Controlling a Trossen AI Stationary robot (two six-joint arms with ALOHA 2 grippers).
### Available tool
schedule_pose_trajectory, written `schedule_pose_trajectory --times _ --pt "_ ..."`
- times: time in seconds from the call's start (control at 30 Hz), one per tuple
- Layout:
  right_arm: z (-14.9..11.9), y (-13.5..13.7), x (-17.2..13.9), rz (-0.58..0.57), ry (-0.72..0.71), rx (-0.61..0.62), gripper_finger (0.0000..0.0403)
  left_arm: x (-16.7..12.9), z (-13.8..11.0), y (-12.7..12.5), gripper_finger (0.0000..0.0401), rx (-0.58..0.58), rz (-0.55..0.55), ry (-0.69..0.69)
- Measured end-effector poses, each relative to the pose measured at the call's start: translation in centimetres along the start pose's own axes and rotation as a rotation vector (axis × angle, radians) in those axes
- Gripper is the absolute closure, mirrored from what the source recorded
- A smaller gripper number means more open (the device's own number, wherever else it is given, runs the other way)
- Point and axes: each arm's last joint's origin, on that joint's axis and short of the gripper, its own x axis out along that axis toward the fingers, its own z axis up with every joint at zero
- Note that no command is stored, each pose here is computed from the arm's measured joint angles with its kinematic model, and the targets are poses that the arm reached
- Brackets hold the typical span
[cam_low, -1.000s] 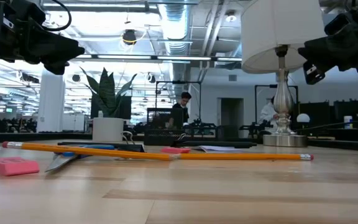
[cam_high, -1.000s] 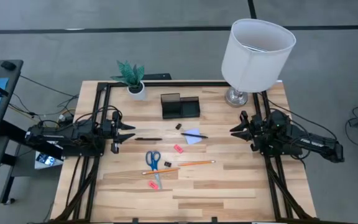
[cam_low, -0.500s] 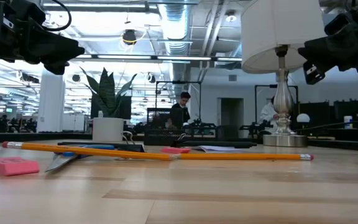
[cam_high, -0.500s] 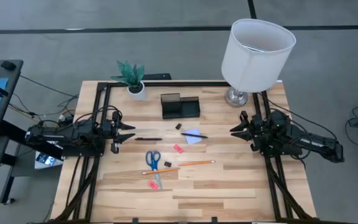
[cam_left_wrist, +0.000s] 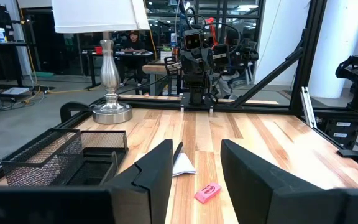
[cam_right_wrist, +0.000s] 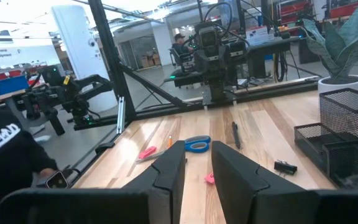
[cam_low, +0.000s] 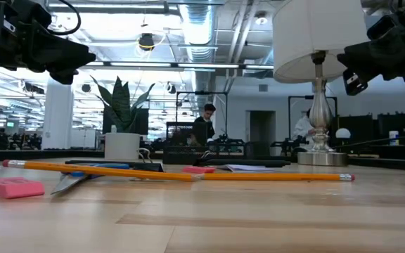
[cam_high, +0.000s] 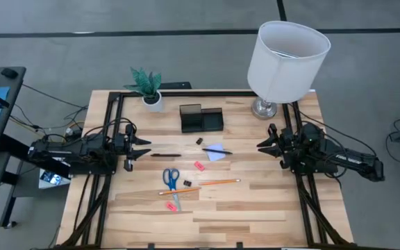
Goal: Pick and place office supplies into organizer
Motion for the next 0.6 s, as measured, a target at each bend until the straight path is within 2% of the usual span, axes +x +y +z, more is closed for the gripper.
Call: schedule_pose_trajectory --times 0.43,0.6 --pt "0.01 0.0 0.0 0.0 -0.001 -0.001 0.0326 0.0 0.0 0.0 0.0273 0.0 0.0 0.001" --pt "0.06 -0.12 -0.01 -0.04 -0.01 -0.076 0.0326 0.0 0.0 0.0 0.0273 0.0 0.0 0.0"
